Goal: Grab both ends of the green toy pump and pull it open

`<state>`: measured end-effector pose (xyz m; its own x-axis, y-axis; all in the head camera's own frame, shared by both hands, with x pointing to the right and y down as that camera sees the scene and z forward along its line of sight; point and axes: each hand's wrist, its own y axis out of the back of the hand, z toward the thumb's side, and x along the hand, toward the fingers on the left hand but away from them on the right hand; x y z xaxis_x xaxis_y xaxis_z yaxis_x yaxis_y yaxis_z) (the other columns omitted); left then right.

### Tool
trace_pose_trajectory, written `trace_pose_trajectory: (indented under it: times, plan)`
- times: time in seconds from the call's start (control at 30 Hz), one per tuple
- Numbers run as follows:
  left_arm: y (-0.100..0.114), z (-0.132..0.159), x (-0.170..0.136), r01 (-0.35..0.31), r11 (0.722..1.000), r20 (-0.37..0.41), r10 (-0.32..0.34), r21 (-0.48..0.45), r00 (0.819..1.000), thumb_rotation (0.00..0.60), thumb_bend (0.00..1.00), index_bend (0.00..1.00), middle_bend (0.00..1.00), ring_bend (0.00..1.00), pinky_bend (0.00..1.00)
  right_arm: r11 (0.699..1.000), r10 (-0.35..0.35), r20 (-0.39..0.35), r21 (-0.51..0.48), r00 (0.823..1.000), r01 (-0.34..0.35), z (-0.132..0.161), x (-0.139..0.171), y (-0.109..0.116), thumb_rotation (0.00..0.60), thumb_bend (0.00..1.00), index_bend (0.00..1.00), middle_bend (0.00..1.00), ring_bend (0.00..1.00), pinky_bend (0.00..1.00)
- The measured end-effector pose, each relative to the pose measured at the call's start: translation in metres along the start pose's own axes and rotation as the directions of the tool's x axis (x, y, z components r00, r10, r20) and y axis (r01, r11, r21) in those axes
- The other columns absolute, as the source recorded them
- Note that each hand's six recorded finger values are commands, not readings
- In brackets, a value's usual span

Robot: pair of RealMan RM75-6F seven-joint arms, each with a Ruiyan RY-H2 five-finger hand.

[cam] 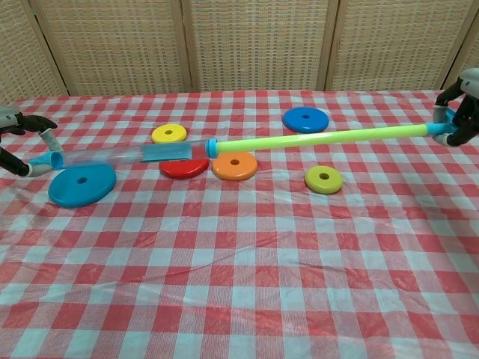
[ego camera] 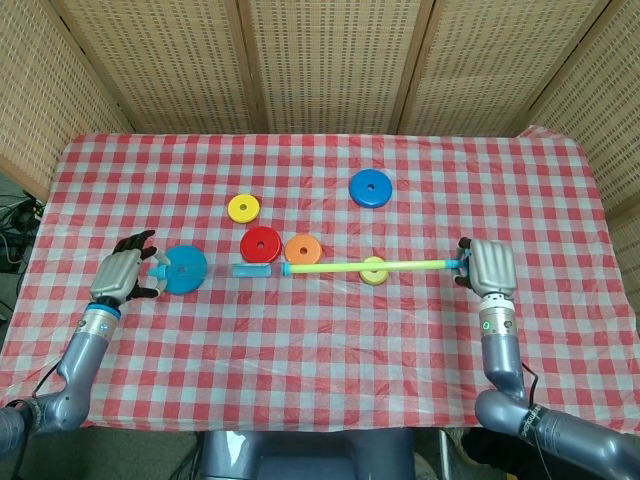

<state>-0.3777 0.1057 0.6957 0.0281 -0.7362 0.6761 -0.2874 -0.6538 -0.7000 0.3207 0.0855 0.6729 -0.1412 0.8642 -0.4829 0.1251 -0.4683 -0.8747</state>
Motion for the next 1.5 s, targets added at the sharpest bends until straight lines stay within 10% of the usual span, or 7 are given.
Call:
trace_pose_trajectory:
  times: [0.23, 0.37, 0.5, 0.67, 1.0, 1.5]
  plan:
    - [-0.004, -0.006, 0.005, 0.016, 1.0, -0.015, -0.017, -0.025, 1.0, 0.6, 0.43, 0.42, 0.0, 0.0, 0.0, 1.0, -0.005, 0.016, 0.013, 1.0, 0.005, -0.01, -0.006, 0.001, 0.6, 0.55, 0.72, 1.0, 1.0, 0.89]
    - [-0.005, -0.001, 0.006, 0.021, 1.0, 0.008, -0.02, -0.012, 1.0, 0.6, 0.3, 0.16, 0.0, 0.0, 0.0, 0.999, 0.001, -0.003, 0.048, 1.0, -0.001, -0.011, -0.005, -0.004, 0.6, 0.27, 0.45, 0.95, 0.85, 0.58]
    - [-0.003, 0.008, 0.005, 0.021, 1.0, 0.052, -0.021, 0.004, 0.998, 0.6, 0.21, 0.0, 0.0, 0.0, 0.0, 0.997, 0.044, -0.005, 0.064, 0.999, -0.044, -0.012, -0.003, -0.011, 0.6, 0.16, 0.1, 0.48, 0.46, 0.2]
    - [0.002, 0.011, 0.001, 0.01, 0.999, 0.073, -0.007, -0.035, 0.997, 0.6, 0.21, 0.0, 0.0, 0.0, 0.0, 0.991, 0.117, 0.005, 0.064, 0.993, -0.117, -0.02, -0.001, -0.016, 0.6, 0.13, 0.0, 0.03, 0.02, 0.03]
    - [0.024, -0.002, -0.025, -0.095, 0.991, 0.09, 0.104, -0.096, 0.991, 0.6, 0.21, 0.0, 0.0, 0.0, 0.0, 0.993, 0.096, -0.021, 0.066, 0.995, -0.094, -0.029, 0.009, -0.009, 0.6, 0.12, 0.0, 0.0, 0.0, 0.0]
    - [0.021, -0.071, -0.136, -0.272, 0.956, 0.068, 0.266, 0.107, 0.961, 0.6, 0.03, 0.0, 0.0, 0.0, 0.0, 0.998, -0.027, -0.187, 0.041, 0.982, 0.036, -0.081, 0.104, 0.002, 0.6, 0.1, 0.0, 0.0, 0.0, 0.0]
